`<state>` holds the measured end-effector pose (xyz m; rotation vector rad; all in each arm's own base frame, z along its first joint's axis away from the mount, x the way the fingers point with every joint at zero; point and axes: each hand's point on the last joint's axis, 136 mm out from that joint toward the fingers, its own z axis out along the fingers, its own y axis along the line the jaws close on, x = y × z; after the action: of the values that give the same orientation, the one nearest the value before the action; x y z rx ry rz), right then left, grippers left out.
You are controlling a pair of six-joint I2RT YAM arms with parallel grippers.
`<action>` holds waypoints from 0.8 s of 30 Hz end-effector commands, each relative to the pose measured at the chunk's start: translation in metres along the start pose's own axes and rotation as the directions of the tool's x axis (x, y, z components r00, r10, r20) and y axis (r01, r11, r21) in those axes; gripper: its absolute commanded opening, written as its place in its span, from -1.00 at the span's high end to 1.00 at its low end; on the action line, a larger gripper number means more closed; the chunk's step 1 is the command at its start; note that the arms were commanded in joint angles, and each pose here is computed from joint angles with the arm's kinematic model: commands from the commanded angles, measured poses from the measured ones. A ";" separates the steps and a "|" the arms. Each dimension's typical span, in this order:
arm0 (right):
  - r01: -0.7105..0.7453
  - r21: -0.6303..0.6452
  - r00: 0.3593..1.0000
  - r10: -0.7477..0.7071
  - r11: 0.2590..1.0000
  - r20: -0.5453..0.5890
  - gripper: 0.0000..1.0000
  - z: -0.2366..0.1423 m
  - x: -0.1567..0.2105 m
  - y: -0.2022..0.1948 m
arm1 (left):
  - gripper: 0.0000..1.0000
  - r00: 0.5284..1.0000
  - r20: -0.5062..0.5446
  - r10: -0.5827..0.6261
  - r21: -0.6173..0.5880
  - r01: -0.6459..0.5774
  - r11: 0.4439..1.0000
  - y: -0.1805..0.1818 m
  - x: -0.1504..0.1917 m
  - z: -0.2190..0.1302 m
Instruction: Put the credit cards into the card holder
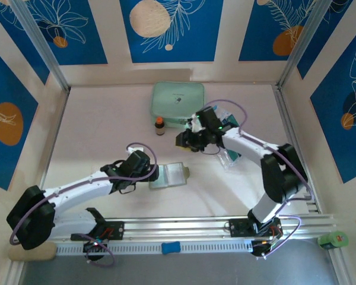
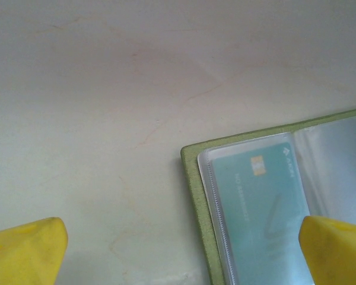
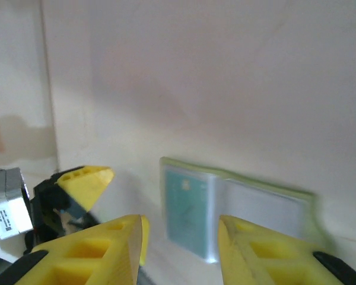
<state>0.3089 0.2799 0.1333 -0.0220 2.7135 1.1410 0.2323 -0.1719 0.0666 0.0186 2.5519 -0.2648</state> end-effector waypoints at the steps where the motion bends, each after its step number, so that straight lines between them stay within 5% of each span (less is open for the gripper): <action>1: 0.069 0.269 0.997 -0.077 0.961 0.017 0.23 -0.041 -0.001 -0.048 | -1.00 1.000 0.016 0.013 0.045 -0.013 0.999 -0.015 -0.014 -0.001; 9: 0.057 0.585 0.991 -0.116 0.809 0.064 0.22 -0.112 -0.019 -0.115 | -1.00 1.000 0.002 0.021 0.051 -0.021 0.998 -0.022 -0.015 0.006; 24: 0.109 0.800 0.992 -0.113 0.590 -0.052 0.29 -0.124 -0.021 -0.166 | -1.00 1.000 -0.014 0.018 0.048 -0.017 0.999 -0.025 -0.015 0.011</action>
<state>0.3197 0.0832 0.0979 -0.0184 2.9073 -0.1059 0.2450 -0.1932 0.0662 0.0596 2.5623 -0.3015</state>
